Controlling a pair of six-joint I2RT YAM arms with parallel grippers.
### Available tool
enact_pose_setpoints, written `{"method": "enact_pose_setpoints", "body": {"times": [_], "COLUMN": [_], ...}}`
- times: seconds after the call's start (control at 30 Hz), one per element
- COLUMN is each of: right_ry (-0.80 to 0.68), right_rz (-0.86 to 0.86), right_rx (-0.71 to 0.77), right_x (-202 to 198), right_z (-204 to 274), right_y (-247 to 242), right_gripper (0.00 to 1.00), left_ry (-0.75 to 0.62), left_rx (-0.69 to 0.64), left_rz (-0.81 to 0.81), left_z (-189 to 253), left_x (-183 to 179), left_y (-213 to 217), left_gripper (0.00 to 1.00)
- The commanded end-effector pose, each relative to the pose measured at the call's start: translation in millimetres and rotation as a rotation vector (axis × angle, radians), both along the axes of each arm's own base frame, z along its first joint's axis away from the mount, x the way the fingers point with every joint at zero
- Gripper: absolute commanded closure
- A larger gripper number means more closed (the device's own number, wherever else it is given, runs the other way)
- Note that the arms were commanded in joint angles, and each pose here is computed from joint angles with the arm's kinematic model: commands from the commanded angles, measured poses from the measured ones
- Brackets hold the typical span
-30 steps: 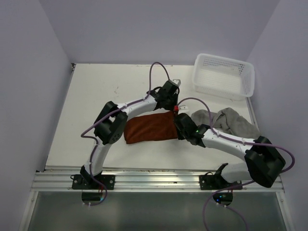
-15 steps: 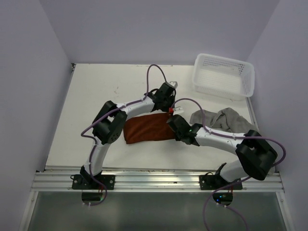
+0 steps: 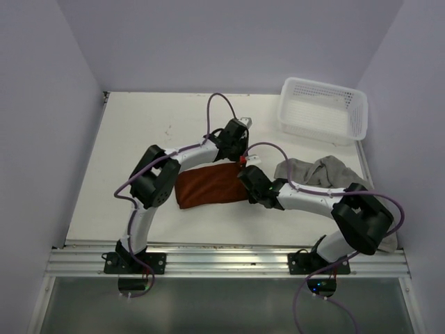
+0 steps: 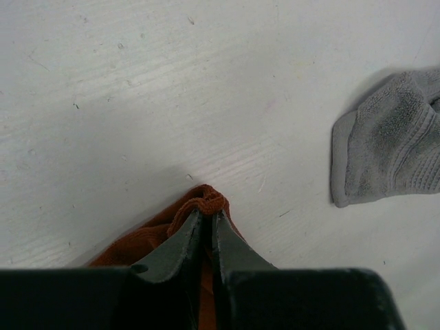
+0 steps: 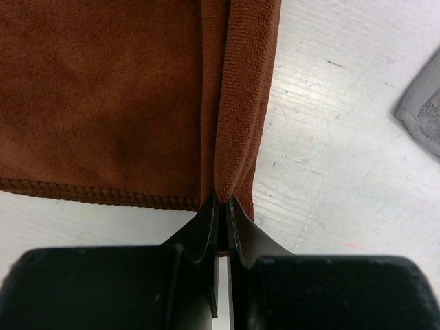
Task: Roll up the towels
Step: Roll the towel
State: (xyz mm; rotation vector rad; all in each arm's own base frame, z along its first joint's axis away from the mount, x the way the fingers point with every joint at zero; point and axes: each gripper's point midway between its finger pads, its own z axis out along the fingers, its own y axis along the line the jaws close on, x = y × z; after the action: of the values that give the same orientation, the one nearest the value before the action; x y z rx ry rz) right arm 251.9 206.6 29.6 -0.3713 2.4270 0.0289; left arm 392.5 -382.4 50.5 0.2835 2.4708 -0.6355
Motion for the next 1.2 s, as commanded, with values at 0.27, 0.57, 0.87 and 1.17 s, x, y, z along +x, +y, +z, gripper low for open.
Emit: {"method": "enact_pose_setpoints", "body": {"times": [0.27, 0.57, 0.87, 1.17], "right_ry": [0.064, 0.085, 0.042, 0.043], "right_rz": [0.016, 0.02, 0.005, -0.09], "right_rx": [0.076, 0.129, 0.258, 0.461], "right_x": [-7, -7, 1, 14], "right_z": [-16, -20, 29, 63], "right_y": [21, 35, 40, 19], "right_gripper": [1.0, 0.93, 0.76, 0.67], "left_ry": [-0.121, -0.133, -0.124, -0.098], "left_rx": [-0.001, 0.036, 0.041, 0.045], "left_rz": [0.049, 0.069, 0.076, 0.078], "left_z": [18, 9, -2, -15], "left_x": [22, 23, 16, 10], "left_y": [24, 37, 46, 51], "left_gripper": [0.94, 0.97, 1.0, 1.0]}}
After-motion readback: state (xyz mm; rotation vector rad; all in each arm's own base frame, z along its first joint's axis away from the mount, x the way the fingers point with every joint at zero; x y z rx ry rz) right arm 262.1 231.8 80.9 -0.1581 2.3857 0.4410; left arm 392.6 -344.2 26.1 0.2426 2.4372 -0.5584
